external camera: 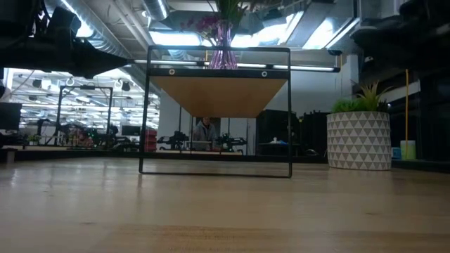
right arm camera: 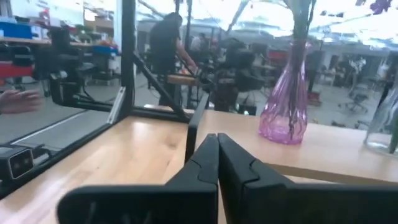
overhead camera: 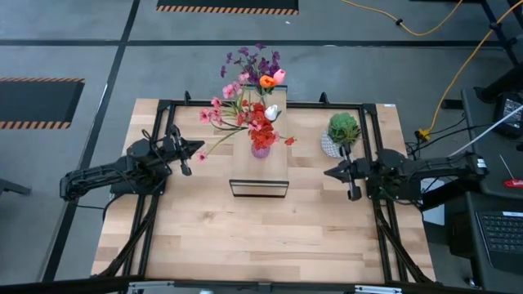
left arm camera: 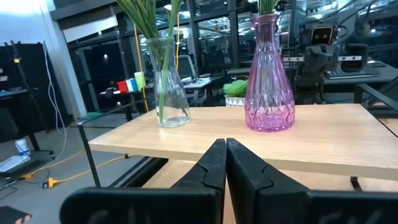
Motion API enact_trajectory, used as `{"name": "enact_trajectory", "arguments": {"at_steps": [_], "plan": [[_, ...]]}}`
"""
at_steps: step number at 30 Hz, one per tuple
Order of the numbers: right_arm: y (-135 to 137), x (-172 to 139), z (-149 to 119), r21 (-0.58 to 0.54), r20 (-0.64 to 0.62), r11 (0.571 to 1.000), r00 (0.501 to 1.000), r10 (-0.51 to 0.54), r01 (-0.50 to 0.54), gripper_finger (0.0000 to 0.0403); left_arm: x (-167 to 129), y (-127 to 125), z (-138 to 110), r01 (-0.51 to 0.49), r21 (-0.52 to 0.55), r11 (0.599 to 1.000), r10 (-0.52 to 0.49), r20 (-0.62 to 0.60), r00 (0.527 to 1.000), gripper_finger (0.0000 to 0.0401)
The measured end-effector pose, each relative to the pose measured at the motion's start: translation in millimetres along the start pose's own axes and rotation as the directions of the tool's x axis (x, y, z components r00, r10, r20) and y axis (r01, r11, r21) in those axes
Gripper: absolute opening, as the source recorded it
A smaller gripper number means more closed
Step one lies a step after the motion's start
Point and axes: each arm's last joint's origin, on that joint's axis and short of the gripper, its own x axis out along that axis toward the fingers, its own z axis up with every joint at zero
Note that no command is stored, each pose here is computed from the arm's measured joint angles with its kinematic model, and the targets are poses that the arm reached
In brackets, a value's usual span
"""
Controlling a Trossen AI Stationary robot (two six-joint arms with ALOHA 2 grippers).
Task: Pick and place flowers into a vace then onto a shelf
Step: Return to Home Position
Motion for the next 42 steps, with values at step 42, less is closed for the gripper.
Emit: {"name": "enact_trajectory", "arguments": {"at_steps": [42], "plan": [[1.8, -10.2, -8.4, -0.018, -0.046, 1.000, 0.999, 0.007, -0.008, 0.0025, 0.0, -0.1, 0.0, 0.002, 0.000, 1.000, -0.002, 0.000, 1.000, 0.0006]]}}
